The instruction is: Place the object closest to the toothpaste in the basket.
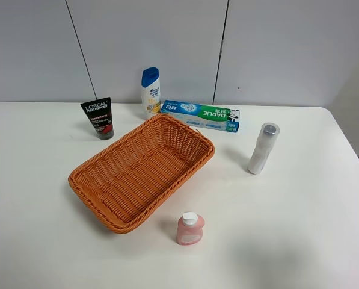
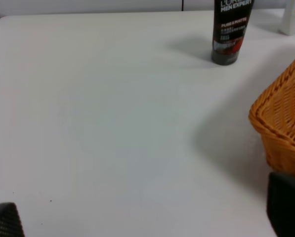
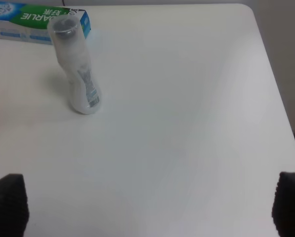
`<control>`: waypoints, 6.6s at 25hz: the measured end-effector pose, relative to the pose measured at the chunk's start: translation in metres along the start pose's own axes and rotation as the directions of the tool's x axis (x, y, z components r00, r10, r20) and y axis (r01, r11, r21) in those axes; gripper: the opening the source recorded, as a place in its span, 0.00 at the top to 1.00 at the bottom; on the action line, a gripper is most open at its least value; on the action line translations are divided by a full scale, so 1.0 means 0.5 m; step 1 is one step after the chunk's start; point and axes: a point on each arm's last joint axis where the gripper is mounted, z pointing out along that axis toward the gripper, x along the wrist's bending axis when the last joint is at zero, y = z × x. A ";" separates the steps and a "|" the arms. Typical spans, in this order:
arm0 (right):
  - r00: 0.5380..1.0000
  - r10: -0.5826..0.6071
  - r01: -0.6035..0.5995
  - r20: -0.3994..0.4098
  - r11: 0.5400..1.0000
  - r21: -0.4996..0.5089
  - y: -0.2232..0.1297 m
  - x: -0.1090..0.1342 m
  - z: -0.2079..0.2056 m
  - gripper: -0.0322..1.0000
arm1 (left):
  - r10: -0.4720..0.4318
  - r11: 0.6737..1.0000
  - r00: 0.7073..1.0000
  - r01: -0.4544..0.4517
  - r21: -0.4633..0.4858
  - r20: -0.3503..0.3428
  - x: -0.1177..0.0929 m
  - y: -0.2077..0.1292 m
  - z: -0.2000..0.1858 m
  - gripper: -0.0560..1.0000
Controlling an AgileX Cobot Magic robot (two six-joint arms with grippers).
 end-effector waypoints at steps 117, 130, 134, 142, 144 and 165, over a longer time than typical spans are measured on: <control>1.000 0.000 0.000 0.000 1.000 0.000 0.000 0.000 0.000 0.01 | 0.074 0.997 0.883 -0.050 -0.065 0.464 -0.426 0.418 0.610 0.59; 1.000 0.000 0.000 0.000 1.000 0.000 0.000 0.000 0.000 0.01 | 0.059 0.901 0.859 -0.265 0.343 0.509 -0.440 0.112 0.553 0.59; 1.000 0.000 0.000 0.000 1.000 0.000 0.000 0.000 0.000 0.01 | 0.058 0.871 0.867 -0.286 0.400 0.494 -0.425 0.056 0.557 0.59; 1.000 0.000 0.000 0.000 1.000 0.000 0.000 0.000 0.000 0.01 | -0.058 0.900 0.884 -0.155 0.408 0.464 -0.420 0.047 0.554 0.04; 1.000 0.000 0.000 0.000 1.000 0.000 0.000 0.000 0.000 0.01 | -0.080 0.921 0.878 -0.116 0.372 0.471 -0.421 0.065 0.547 0.02; 1.000 0.000 0.000 0.000 1.000 0.000 0.000 0.000 0.000 0.01 | 0.053 0.968 0.999 -0.051 -0.245 0.001 -0.007 0.354 0.079 0.01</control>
